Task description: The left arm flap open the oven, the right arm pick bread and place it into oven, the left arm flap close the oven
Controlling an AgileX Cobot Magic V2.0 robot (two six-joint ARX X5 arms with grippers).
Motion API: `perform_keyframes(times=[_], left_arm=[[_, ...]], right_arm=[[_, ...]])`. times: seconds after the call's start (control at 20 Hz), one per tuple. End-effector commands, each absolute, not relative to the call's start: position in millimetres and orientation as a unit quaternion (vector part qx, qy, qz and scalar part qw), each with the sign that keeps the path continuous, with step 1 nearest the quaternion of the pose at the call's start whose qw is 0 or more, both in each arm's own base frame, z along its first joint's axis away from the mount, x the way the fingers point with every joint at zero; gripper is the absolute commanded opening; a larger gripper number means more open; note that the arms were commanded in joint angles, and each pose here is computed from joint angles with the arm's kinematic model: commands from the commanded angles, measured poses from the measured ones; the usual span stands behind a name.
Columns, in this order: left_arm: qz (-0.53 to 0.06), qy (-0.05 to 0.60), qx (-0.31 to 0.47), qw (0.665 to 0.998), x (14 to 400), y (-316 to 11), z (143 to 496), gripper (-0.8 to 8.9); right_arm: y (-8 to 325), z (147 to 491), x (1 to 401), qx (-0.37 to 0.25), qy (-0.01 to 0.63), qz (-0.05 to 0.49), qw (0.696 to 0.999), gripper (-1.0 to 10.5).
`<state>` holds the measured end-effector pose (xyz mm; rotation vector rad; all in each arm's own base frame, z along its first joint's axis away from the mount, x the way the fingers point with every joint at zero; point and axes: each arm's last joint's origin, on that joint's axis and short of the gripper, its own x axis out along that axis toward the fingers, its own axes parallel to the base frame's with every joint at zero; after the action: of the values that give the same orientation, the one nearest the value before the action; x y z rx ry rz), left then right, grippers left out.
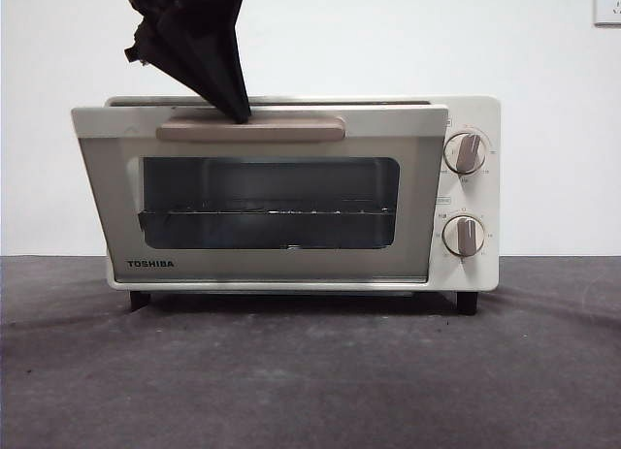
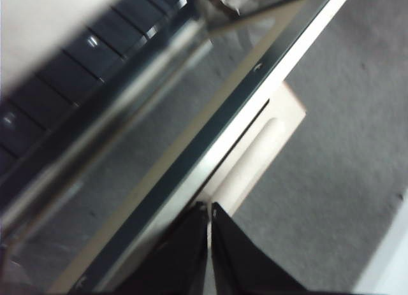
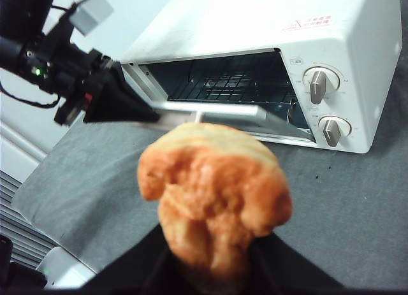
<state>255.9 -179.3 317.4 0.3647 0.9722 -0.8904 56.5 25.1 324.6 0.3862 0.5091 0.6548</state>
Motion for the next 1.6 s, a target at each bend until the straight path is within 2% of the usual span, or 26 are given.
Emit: perform_keyframes(times=[0.05,0.4,0.65,0.85,1.2,1.6], left_arm=[[-0.401,0.461,0.185,0.77,258.9,-186.0,304.4,0.16],[-0.414,0.471,0.192,0.755,245.2,-194.5,295.0,0.16],[-0.41,0.439,0.161,0.783,228.2,-185.6,284.6,0.16],[-0.397,0.42,0.129,0.806,212.6,-175.8,259.8,0.16],[-0.383,0.403,0.077,0.827,185.2,-168.9,226.2,0.16],[-0.382,0.429,0.054,0.816,168.0,-169.5,193.0,0.16]], right_arm=[[24.9,329.5,55.4,0.189,0.238,0.316,0.899,0.9],[24.9,329.1,55.3,0.189,0.24,0.316,0.898,0.9],[24.9,329.2,55.3,0.189,0.24,0.316,0.898,0.9],[24.9,329.1,55.3,0.189,0.24,0.316,0.898,0.9],[24.5,329.7,55.9,0.187,0.235,0.308,0.903,0.9],[24.5,329.7,56.0,0.186,0.235,0.307,0.903,0.9]])
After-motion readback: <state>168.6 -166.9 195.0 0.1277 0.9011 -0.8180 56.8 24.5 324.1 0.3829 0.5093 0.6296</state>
